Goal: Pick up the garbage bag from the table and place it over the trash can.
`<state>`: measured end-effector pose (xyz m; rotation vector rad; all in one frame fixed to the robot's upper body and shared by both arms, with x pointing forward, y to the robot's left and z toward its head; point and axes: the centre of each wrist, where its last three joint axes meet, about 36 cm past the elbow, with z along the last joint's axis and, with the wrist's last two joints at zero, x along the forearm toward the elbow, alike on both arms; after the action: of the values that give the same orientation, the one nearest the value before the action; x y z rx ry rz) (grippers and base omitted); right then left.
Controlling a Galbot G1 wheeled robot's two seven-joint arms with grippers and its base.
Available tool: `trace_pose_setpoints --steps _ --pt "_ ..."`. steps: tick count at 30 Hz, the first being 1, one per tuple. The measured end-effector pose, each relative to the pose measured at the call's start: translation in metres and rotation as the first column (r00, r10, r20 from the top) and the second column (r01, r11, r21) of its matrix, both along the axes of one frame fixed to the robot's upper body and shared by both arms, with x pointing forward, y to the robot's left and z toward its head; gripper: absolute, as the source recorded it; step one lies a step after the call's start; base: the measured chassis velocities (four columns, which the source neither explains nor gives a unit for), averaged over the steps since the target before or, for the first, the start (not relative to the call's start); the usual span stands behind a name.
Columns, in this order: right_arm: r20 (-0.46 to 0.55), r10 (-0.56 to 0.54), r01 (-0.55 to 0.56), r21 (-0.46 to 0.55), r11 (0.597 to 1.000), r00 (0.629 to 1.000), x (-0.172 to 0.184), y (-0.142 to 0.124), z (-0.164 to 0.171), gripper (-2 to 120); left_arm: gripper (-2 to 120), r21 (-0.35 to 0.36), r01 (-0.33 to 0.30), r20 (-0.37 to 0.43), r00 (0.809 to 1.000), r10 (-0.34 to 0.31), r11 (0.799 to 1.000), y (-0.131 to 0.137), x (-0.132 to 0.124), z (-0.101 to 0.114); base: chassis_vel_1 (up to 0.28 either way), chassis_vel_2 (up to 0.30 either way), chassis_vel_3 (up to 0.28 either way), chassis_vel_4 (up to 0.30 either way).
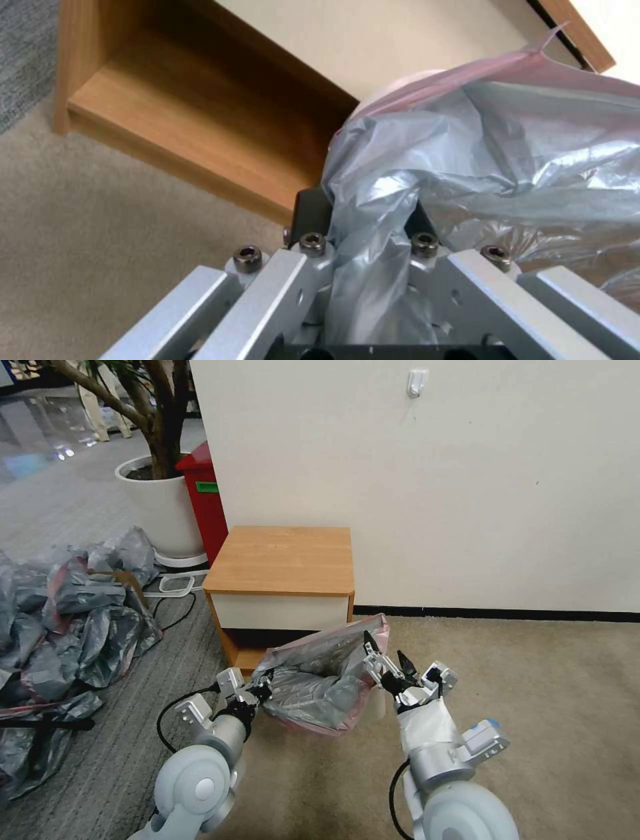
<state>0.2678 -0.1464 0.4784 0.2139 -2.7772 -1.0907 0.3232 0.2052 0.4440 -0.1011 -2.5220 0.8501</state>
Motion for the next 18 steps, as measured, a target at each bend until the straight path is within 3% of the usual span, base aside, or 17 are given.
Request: trace_pose_setpoints --steps 8,18 --pt "-0.005 0.047 -0.047 0.019 0.999 0.999 0.007 -0.016 -0.002 97 7 0.006 0.007 0.0 1.0 -0.007 1.0 0.001 0.008 -0.003 0.0 0.0 0.0 0.0" --pt "0.015 0.052 -0.052 0.013 0.999 0.999 0.033 -0.027 -0.014 97 7 -0.009 0.049 0.012 0.999 -0.049 0.999 -0.022 0.025 -0.005 0.0 0.0 0.0 0.0"
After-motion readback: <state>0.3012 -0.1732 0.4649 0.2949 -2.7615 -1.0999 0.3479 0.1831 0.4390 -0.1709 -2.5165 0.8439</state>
